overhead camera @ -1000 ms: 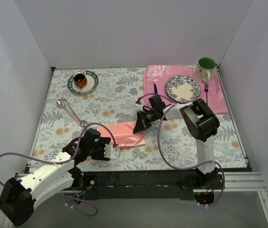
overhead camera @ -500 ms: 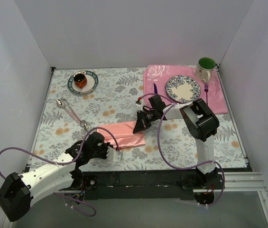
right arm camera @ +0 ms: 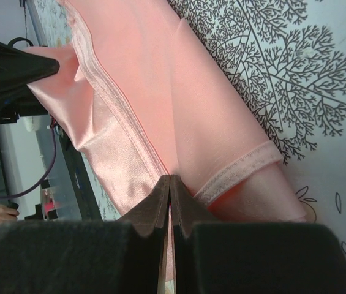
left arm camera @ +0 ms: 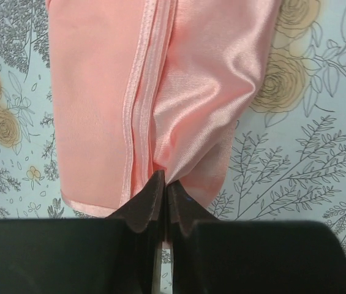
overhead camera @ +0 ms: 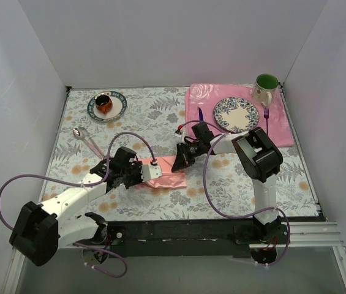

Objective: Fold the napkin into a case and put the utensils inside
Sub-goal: Pick up the 2/3-rectangle-folded napkin from the folded napkin.

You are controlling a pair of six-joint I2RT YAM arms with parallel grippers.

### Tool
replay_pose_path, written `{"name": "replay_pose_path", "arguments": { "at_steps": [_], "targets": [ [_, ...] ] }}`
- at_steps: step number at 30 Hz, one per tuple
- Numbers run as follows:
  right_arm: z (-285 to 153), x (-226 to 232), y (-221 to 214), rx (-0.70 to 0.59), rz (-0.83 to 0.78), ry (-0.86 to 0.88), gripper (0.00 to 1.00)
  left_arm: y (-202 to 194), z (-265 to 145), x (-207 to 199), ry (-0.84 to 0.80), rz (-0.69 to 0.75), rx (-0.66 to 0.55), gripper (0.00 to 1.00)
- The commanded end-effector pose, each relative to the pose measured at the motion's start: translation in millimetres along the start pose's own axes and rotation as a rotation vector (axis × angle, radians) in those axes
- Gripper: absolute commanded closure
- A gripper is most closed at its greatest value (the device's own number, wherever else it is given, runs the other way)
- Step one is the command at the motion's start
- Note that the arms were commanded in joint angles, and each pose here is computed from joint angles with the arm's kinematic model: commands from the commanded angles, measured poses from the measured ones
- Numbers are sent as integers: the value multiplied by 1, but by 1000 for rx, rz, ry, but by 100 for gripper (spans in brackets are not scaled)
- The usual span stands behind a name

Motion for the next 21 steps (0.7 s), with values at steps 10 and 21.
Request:
{"name": "replay_pose_path", "arguments": {
  "at_steps": [10, 21],
  "targets": [
    [-1, -8, 0, 8, 4, -65, 93, 10, -22, -1, -77, -59, -92, 45],
    [-25, 61, 26, -35, -145, 94, 90, -5, -9, -16, -146, -125, -45, 64]
  ]
}}
Point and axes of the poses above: each gripper's point midway between its finger pads, its own z axis out along the fingers, its own x axis along the line the jaws close on, y = z × x, the point moved 8 cm from there along -z, back along the fingers, and after that the axes turned 3 degrees about -z, right-handed, at the moved point
